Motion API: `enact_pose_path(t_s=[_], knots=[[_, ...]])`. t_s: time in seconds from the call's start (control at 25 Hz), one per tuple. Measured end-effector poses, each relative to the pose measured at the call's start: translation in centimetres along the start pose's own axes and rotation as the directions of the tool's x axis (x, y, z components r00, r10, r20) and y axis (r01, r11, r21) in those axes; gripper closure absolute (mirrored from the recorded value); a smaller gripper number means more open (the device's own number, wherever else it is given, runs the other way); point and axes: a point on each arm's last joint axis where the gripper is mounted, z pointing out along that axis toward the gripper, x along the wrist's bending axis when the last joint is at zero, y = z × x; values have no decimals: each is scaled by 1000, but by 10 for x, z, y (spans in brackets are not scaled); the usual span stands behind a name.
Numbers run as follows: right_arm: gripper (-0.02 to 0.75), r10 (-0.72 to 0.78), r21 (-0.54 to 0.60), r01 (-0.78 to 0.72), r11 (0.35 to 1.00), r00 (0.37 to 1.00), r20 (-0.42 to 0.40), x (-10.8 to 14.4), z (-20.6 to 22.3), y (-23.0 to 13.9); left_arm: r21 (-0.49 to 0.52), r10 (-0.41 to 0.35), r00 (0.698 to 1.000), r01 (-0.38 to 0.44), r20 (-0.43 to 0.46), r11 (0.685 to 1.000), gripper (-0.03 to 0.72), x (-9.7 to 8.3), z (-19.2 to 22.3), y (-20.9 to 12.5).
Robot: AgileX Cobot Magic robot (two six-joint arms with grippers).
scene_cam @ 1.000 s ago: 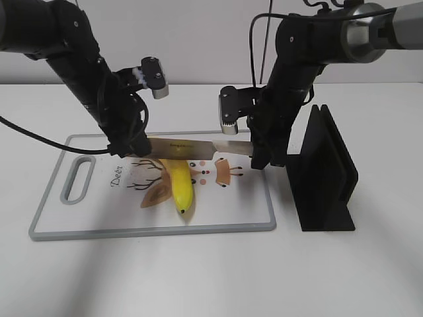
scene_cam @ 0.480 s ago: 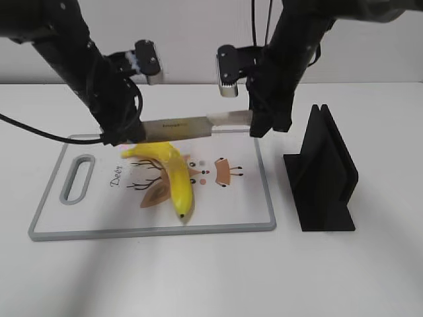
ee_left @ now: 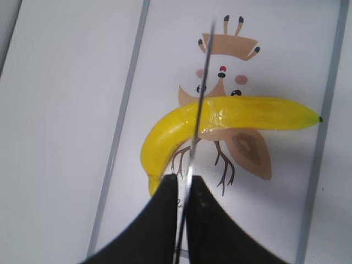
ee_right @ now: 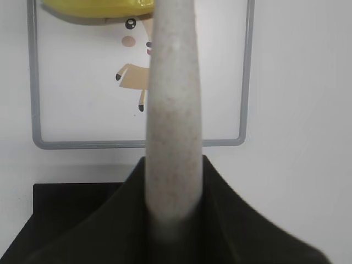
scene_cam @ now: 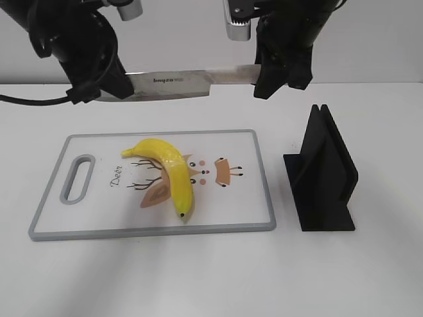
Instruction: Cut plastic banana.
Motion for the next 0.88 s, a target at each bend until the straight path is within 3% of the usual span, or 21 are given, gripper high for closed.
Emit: enact_pose_path(t_s=[0.08, 0.16, 0.24, 0.36, 0.44, 0.6, 0.72, 0.8, 0.88], knots=[[570, -1, 0, 1, 1000, 1000, -1, 0, 0, 0, -1, 1, 1000, -1, -1, 1000, 666, 0, 0, 0], [570, 6, -3, -6, 1000, 1000, -8, 1, 0, 1, -4, -2, 1000, 2, -3, 1000, 608, 0, 0, 0], [570, 14, -5, -14, 1000, 1000, -9, 1, 0, 1, -16, -5, 1000, 5, -10, 1000, 479, 0, -2, 2], [570, 18, -4, -18, 1000, 1000, -10, 1, 0, 1, -38, -27, 998, 25, -56, 999, 172, 2, -10, 6], [570, 18, -4, -18, 1000, 1000, -11, 1, 0, 1, -70, -66, 990, 57, -125, 996, 50, 5, -20, 10], [570, 19, -1, -19, 1000, 999, -27, 3, 0, 0, -126, -163, 961, 137, -225, 983, 23, 9, -48, 11], [570, 18, 3, -18, 1000, 1000, -24, 4, -6, 1, -141, -323, 899, 293, -297, 946, 26, 15, -72, 0], [570, 35, -4, -35, 999, 999, -6, 6, -15, 3, -143, -464, 815, 443, -346, 885, 35, 17, -89, -12], [570, 75, -14, -75, 997, 997, 12, 7, -25, 4, -136, -579, 718, 577, -387, 805, 55, 16, -103, -24]])
